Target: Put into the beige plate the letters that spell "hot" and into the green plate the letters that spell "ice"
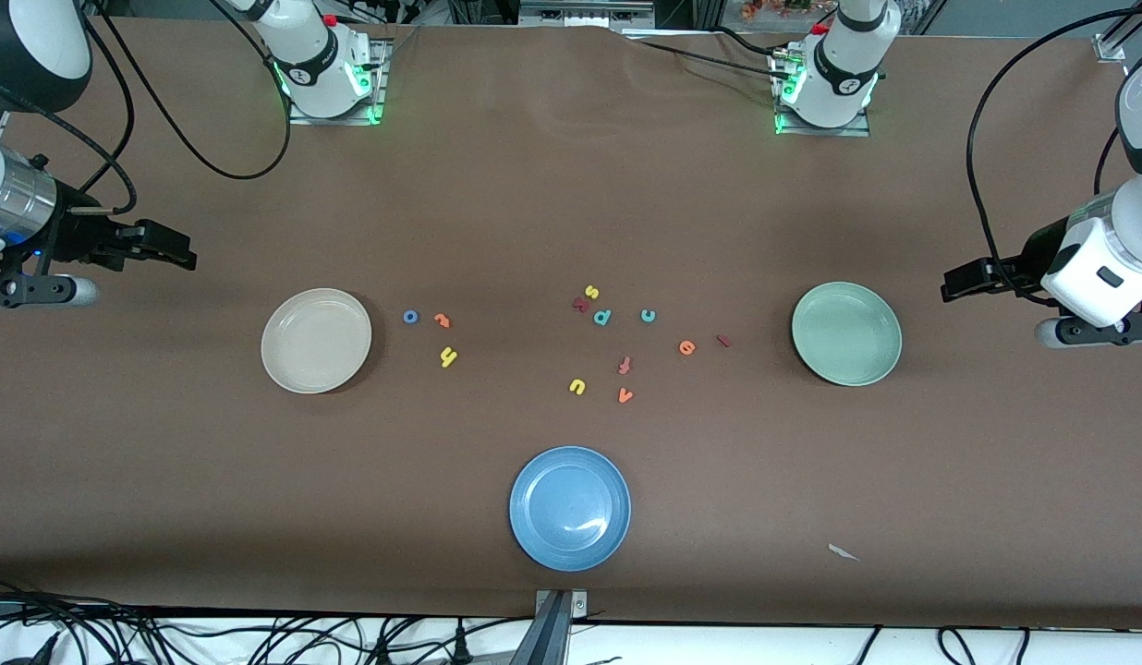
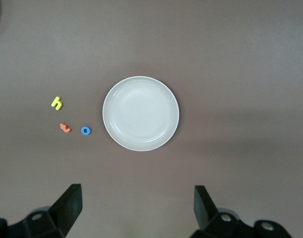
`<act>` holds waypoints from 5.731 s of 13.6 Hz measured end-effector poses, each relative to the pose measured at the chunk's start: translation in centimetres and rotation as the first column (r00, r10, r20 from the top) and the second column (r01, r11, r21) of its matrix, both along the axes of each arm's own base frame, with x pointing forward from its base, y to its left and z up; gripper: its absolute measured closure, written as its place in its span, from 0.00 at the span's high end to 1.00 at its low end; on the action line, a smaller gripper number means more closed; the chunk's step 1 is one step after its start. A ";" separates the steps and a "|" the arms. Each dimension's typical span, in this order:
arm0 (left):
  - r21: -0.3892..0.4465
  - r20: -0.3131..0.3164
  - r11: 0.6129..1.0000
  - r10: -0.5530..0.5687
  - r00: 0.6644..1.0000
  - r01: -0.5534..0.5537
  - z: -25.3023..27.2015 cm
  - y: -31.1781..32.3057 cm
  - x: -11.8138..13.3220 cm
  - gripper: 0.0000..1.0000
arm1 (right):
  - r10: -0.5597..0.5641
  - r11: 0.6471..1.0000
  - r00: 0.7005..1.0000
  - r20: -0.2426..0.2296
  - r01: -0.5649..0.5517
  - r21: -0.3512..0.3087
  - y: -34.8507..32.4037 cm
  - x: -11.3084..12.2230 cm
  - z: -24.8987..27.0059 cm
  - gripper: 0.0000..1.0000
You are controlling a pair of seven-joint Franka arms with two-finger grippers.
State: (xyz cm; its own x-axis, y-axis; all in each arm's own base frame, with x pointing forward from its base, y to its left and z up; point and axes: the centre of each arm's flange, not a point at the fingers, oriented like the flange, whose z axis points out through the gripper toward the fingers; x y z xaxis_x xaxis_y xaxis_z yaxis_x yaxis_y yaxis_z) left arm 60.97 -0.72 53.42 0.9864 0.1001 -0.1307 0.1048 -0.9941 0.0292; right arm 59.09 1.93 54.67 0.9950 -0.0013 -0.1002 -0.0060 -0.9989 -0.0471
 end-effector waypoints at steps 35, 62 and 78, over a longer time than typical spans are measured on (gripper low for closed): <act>0.000 -0.006 1.000 0.002 1.000 -0.002 -0.3 0.1 -0.1 1.00 | -0.008 1.000 0.998 -0.060 0.007 -0.003 0.0 0.3 -2.0 1.00; 0.000 -0.006 1.000 0.002 1.000 -0.002 -0.3 0.1 -0.1 1.00 | -0.008 1.000 0.999 -0.052 0.008 -0.003 0.0 0.4 -2.0 1.00; 0.000 -0.006 1.000 0.000 1.000 0.000 -0.3 0.0 -0.1 1.00 | -0.010 1.000 1.000 -0.007 0.010 -0.002 0.0 1.0 -1.8 1.00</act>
State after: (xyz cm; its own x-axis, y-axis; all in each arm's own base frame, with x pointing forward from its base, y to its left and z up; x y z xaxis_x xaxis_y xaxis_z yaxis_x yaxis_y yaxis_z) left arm 60.91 -0.70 53.13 0.9855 0.1005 -0.1368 0.1054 -0.9940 0.0290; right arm 60.11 1.95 52.89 0.9942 -0.0117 -0.1068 -0.0166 -0.9988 -0.0454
